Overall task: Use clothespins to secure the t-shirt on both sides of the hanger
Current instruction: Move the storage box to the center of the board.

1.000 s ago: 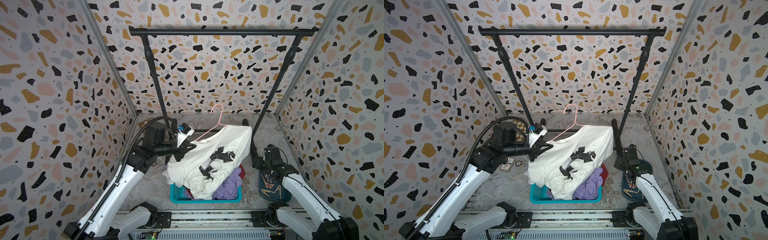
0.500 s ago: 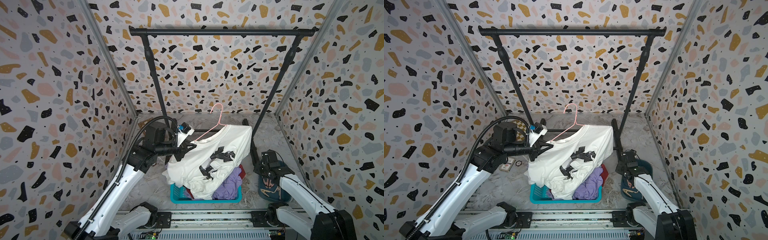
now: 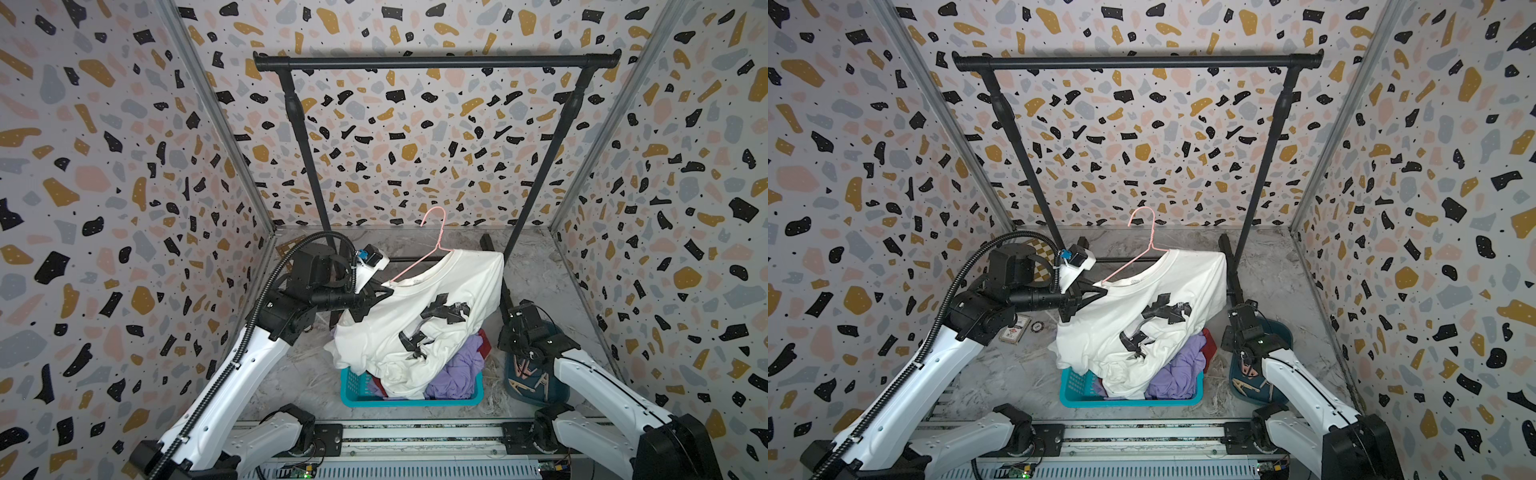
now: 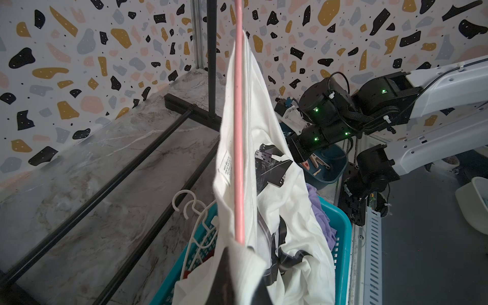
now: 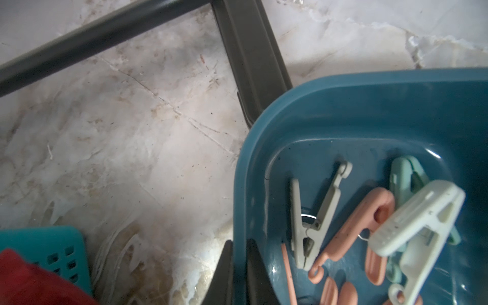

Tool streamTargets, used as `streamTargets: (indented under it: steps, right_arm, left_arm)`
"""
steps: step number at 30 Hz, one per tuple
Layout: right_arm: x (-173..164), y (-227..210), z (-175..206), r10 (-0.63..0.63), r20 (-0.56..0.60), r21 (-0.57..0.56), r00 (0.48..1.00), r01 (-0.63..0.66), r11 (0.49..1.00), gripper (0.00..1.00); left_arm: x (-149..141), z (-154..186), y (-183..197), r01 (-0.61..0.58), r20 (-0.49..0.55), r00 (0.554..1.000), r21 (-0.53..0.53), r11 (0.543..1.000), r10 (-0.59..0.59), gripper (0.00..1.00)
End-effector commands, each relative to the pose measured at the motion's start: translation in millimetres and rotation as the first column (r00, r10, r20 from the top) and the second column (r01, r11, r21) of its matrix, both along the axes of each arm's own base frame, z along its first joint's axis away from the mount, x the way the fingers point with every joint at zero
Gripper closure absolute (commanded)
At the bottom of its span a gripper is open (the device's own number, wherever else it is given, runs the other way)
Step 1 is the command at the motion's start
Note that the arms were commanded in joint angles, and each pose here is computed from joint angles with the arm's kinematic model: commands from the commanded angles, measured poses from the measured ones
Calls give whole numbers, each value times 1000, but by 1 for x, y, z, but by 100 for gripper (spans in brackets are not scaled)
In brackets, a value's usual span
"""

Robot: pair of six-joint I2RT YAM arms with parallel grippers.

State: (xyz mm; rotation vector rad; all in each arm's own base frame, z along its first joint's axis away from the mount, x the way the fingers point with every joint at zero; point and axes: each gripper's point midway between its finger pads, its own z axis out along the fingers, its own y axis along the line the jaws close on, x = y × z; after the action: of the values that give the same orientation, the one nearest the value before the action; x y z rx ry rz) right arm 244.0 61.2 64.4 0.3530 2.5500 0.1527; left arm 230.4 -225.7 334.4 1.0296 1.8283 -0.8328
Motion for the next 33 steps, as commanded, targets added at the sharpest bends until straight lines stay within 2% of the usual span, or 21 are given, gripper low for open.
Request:
streamTargets:
  steps: [1, 3, 5, 9, 14, 19, 27, 31, 33]
  right_arm:
    - [-9, 3, 1, -6, -9, 35, 1000, 6, 999, 58]
    - [-7, 0, 10, -30, 18, 47, 999, 29, 998, 45]
    - [-5, -9, 20, -70, 55, 46, 996, 67, 997, 37]
    - [0, -31, 32, -164, 116, 90, 980, 154, 984, 30]
    - [8, -55, 39, -233, 154, 114, 960, 217, 970, 32]
    - [13, -70, 21, -258, 97, 136, 961, 244, 960, 34]
    - [18, -70, 0, -216, 57, 98, 975, 210, 973, 46]
    - [21, -60, -8, -163, 33, 74, 986, 160, 984, 47]
    - [22, -52, -10, -130, 18, 28, 991, 130, 991, 48]
  left_arm:
    - [4, 25, -6, 25, 90, 996, -58, 998, -20, 100]
    - [4, 23, -7, 26, 89, 996, -57, 998, -21, 100]
    - [4, 24, -6, 25, 91, 996, -60, 998, -20, 100]
    - [3, 25, -7, 30, 91, 996, -67, 997, -24, 100]
    - [2, 25, -8, 36, 89, 996, -69, 997, -29, 100]
    - [3, 24, -9, 38, 85, 996, -69, 997, -32, 100]
    - [2, 23, -9, 40, 86, 996, -69, 997, -34, 100]
    - [2, 23, -10, 44, 84, 996, -71, 997, -38, 100]
    - [2, 22, -10, 46, 81, 996, -70, 996, -40, 100]
